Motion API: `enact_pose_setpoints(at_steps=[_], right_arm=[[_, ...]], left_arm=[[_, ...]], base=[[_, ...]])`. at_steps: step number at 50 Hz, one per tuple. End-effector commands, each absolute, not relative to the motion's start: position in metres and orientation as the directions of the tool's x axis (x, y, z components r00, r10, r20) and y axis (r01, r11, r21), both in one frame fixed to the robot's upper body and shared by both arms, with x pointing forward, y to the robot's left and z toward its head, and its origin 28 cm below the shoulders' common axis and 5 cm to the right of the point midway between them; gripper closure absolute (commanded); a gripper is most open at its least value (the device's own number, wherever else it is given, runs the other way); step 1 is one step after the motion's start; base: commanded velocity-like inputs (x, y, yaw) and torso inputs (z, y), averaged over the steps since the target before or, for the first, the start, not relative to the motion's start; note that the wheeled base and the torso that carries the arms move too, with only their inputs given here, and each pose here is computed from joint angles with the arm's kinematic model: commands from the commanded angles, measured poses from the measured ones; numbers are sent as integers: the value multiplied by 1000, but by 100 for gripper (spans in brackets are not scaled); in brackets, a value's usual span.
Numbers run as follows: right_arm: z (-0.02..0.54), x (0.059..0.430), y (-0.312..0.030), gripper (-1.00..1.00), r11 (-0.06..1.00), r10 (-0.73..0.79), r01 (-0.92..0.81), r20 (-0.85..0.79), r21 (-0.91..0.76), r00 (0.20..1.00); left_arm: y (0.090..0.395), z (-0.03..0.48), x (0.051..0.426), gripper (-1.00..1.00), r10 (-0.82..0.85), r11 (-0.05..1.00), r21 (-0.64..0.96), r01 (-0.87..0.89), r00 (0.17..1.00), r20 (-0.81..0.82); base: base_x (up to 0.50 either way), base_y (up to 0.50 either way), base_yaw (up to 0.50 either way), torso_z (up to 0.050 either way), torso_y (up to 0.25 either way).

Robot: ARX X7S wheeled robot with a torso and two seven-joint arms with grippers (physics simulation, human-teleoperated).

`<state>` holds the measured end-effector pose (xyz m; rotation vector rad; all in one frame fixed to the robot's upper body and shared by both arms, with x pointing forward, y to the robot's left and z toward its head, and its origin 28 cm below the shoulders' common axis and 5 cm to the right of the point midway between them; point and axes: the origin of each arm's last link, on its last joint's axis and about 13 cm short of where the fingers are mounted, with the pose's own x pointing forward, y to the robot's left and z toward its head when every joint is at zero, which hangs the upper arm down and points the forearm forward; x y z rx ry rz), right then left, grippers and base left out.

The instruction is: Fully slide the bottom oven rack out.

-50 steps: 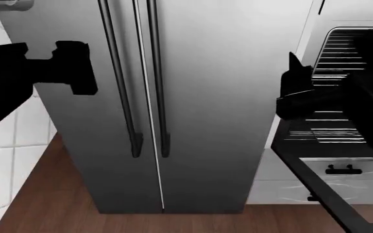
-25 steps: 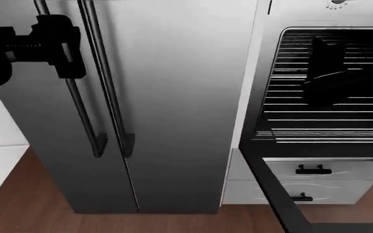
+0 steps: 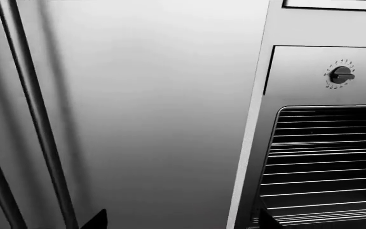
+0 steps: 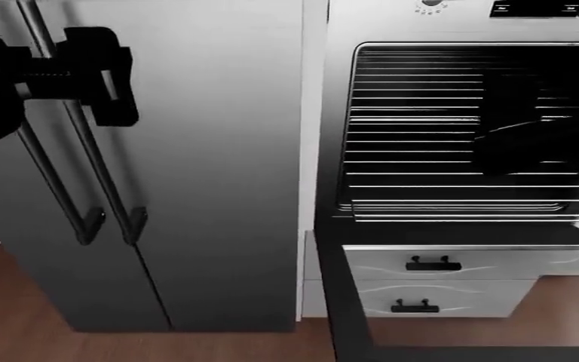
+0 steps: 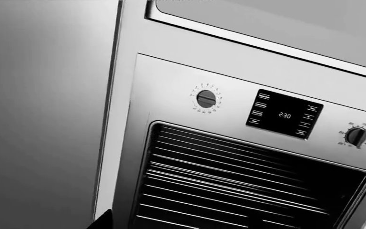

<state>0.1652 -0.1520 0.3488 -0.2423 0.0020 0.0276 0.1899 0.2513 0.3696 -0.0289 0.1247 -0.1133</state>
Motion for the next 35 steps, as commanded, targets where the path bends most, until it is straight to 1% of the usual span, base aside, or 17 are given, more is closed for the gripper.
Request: enact_pose_setpoints(at_steps=[1, 10, 35], right_arm=[[346, 166, -152, -100, 970, 35, -38, -15, -239, 999], [348, 166, -152, -100, 970, 43, -45, -14, -240, 999], [353, 163, -153, -100, 967, 13, -15, -11, -254, 1000]], left_arm=[[252, 368, 191, -100, -102, 995, -32, 99, 986, -130], [251, 367, 196, -100, -93, 996, -28, 90, 986, -138], [255, 375, 182, -100, -66, 998, -10, 65, 990, -127]], base=[[0, -500, 0, 0, 0], [0, -500, 0, 0, 0], [0, -500, 0, 0, 0]])
